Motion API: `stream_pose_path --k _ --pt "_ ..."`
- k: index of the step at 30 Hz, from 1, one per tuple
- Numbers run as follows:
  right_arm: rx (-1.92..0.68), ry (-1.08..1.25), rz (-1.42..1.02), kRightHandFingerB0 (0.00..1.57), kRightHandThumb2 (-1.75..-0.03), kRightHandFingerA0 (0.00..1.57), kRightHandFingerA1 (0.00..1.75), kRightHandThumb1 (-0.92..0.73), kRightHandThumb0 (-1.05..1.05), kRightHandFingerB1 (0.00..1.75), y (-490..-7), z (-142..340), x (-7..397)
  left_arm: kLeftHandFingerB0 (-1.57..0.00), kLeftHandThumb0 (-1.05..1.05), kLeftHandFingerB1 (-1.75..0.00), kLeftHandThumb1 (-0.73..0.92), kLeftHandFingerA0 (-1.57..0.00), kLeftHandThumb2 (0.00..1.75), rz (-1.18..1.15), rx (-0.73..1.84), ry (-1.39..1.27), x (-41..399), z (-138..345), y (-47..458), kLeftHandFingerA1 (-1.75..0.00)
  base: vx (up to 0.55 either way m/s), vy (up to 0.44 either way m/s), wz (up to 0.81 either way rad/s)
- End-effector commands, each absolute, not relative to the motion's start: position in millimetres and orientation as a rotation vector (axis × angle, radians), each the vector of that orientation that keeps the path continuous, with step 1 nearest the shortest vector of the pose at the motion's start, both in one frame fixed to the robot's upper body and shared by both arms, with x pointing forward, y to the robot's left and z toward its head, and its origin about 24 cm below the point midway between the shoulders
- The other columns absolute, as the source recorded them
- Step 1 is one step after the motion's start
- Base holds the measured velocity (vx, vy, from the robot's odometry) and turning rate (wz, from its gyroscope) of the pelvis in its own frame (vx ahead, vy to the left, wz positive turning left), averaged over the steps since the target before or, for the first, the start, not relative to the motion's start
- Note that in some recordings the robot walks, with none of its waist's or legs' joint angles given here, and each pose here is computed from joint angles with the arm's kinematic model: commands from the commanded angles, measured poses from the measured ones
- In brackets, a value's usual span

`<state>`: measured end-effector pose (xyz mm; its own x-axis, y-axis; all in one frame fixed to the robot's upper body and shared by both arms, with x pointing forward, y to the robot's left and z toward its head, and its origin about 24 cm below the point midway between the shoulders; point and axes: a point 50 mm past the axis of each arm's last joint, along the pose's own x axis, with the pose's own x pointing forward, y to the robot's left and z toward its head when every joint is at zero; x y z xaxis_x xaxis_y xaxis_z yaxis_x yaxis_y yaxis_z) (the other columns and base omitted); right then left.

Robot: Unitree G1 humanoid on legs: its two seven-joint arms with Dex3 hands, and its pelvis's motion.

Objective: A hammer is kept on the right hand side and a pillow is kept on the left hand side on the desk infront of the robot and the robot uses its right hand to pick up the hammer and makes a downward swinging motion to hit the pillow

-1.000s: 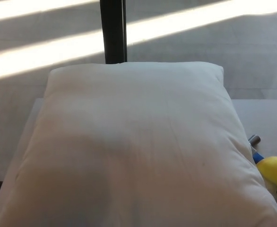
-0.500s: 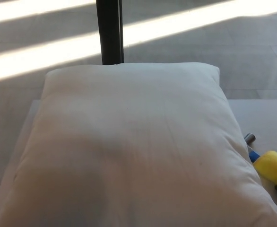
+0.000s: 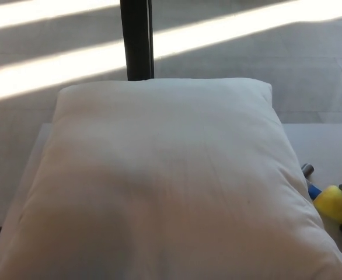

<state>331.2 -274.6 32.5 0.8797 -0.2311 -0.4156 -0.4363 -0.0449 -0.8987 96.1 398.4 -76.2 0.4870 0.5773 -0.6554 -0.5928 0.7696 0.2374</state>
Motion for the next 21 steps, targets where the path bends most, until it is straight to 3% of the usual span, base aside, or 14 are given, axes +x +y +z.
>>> stream_pose_path --k 1,2,3,4,7,9,14,15,17,18,19,21 --pt "-1.689 0.721 0.352 0.41 -0.62 0.66 1.21 -0.75 -0.33 0.33 -295.9 -3.2 299.4 -0.62 -0.59 -0.52 0.62 -0.69 0.59 0.707 -0.015 0.76 94.7 -69.5 405.9 -0.6 0.0 0.0 0.08" --pt "-1.693 0.712 0.346 0.57 -0.62 0.67 1.34 -0.71 -0.36 0.41 -298.0 -3.0 298.6 -0.62 -0.58 -0.51 0.62 -0.69 0.59 0.706 -0.013 0.76 94.9 -69.4 405.8 -0.6 0.0 0.0 0.0" --pt "-1.717 0.695 0.342 0.55 -0.62 0.67 1.4 -0.69 -0.34 0.44 -300.2 -3.0 297.4 -0.61 -0.58 -0.51 0.62 -0.69 0.59 0.707 -0.017 0.76 95.2 -69.5 405.8 -0.6 0.0 0.0 0.0" --pt "-1.747 0.679 0.348 0.41 -0.62 0.65 1.38 -0.67 -0.31 0.42 -301.6 -3.2 296.2 -0.6 -0.58 -0.51 0.63 -0.69 0.59 0.702 -0.016 0.762 95.0 -69.5 405.7 -0.59 0.0 0.0 0.0" --pt "-1.742 0.665 0.339 0.45 -0.64 0.64 1.4 -0.73 -0.3 0.43 -301.7 -5.1 293.7 -0.64 -0.59 -0.51 0.63 -0.72 0.59 0.694 0.022 0.783 94.9 -69.6 405.9 -0.58 0.0 0.0 0.0" --pt "-1.726 0.642 0.322 0.49 -0.64 0.66 1.29 -0.77 -0.33 0.44 -301.4 -6.3 292.5 -0.62 -0.58 -0.52 0.63 -0.71 0.59 0.695 -0.007 0.778 94.5 -70.0 405.8 -0.61 0.0 0.0 0.0" --pt "-1.751 0.62 0.312 0.49 -0.65 0.66 1.37 -0.78 -0.35 0.46 -299.6 -7.3 292.7 -0.62 -0.59 -0.51 0.63 -0.71 0.59 0.689 0.02 0.782 95.3 -69.3 406.1 -0.59 0.0 0.0 0.0" --pt "-1.747 0.594 0.295 0.56 -0.65 0.68 1.52 -0.72 -0.35 0.62 -299.5 -5.0 294.5 -0.62 -0.59 -0.5 0.63 -0.71 0.59 0.69 0.011 0.775 94.8 -69.2 406.1 -0.59 0.0 0.0 0.0" --pt "-1.753 0.578 0.283 0.6 -0.64 0.7 1.56 -0.71 -0.35 0.69 -300.2 -4.4 294.4 -0.63 -0.58 -0.51 0.63 -0.7 0.59 0.689 -0.005 0.766 96.2 -68.7 406.2 -0.59 0.0 0.0 0.0" --pt "-1.754 0.577 0.282 0.69 -0.63 0.74 1.6 -0.68 -0.36 0.85 -300.0 -3.6 295.1 -0.62 -0.58 -0.51 0.63 -0.7 0.59 0.691 -0.008 0.769 96.1 -69.0 406.2 -0.59 0.0 0.0 0.0" --pt "-1.738 0.567 0.275 0.77 -0.64 0.8 1.52 -0.66 -0.34 0.83 -300.0 -2.1 295.9 -0.6 -0.58 -0.51 0.62 -0.7 0.59 0.695 -0.014 0.769 96.1 -69.0 406.3 -0.6 0.0 0.0 0.0" --pt "-1.696 0.539 0.246 0.76 -0.61 0.81 1.52 -0.71 -0.32 0.87 -300.1 0.9 297.2 -0.62 -0.58 -0.51 0.63 -0.7 0.59 0.694 -0.009 0.769 95.3 -69.1 406.3 -0.59 0.0 0.0 0.0"
